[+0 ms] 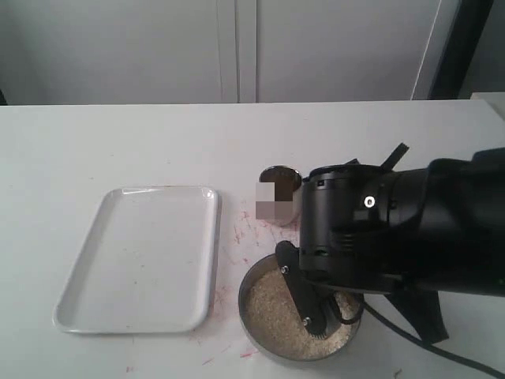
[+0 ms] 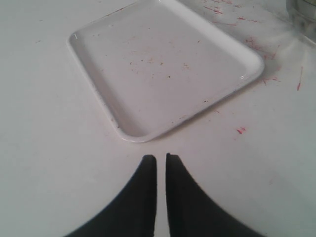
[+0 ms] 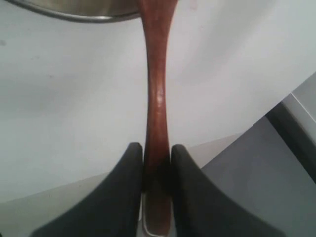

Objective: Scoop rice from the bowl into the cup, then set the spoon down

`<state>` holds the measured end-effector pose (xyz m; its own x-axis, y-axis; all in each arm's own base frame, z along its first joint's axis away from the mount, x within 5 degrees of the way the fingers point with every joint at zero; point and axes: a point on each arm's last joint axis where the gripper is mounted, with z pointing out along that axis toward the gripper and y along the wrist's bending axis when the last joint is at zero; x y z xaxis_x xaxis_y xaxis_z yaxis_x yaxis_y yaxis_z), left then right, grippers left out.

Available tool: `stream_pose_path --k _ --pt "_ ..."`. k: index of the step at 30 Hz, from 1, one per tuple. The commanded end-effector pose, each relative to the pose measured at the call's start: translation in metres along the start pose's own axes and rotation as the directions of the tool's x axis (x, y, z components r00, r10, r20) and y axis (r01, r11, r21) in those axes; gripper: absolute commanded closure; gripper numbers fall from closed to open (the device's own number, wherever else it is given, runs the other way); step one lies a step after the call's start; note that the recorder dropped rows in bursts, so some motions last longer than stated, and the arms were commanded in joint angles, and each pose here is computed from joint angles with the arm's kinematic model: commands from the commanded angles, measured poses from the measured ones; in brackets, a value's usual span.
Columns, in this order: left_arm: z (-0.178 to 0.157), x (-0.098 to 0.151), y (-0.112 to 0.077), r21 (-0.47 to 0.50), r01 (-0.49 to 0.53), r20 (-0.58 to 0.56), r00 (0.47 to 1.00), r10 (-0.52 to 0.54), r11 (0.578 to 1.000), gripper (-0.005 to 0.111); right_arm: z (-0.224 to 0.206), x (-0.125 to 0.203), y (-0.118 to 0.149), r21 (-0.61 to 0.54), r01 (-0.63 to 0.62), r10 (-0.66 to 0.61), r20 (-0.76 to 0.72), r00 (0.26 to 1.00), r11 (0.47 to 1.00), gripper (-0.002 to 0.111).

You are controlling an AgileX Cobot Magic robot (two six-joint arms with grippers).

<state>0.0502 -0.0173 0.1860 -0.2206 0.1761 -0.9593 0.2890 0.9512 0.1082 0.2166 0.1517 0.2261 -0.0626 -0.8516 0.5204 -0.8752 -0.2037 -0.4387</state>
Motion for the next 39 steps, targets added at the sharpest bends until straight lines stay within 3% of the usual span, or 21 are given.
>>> stream_pose_path --k 1,22,39 --pt "0.0 0.002 -0.001 0.01 0.0 -0.004 1.0 0.0 1.0 0.092 0.001 0.0 0.002 -0.009 0.015 -0.015 -0.004 1.0 1.0 0.108" --pt "0.0 0.002 -0.001 0.01 0.0 -0.004 1.0 0.0 1.0 0.092 0.0 -0.004 0.01 -0.095 0.03 -0.027 0.04 0.999 0.995 0.108" --pt "0.0 0.002 -0.001 0.01 0.0 -0.004 1.0 0.0 1.0 0.092 -0.001 -0.013 0.01 -0.1 0.01 0.004 0.139 0.99 0.995 0.108"
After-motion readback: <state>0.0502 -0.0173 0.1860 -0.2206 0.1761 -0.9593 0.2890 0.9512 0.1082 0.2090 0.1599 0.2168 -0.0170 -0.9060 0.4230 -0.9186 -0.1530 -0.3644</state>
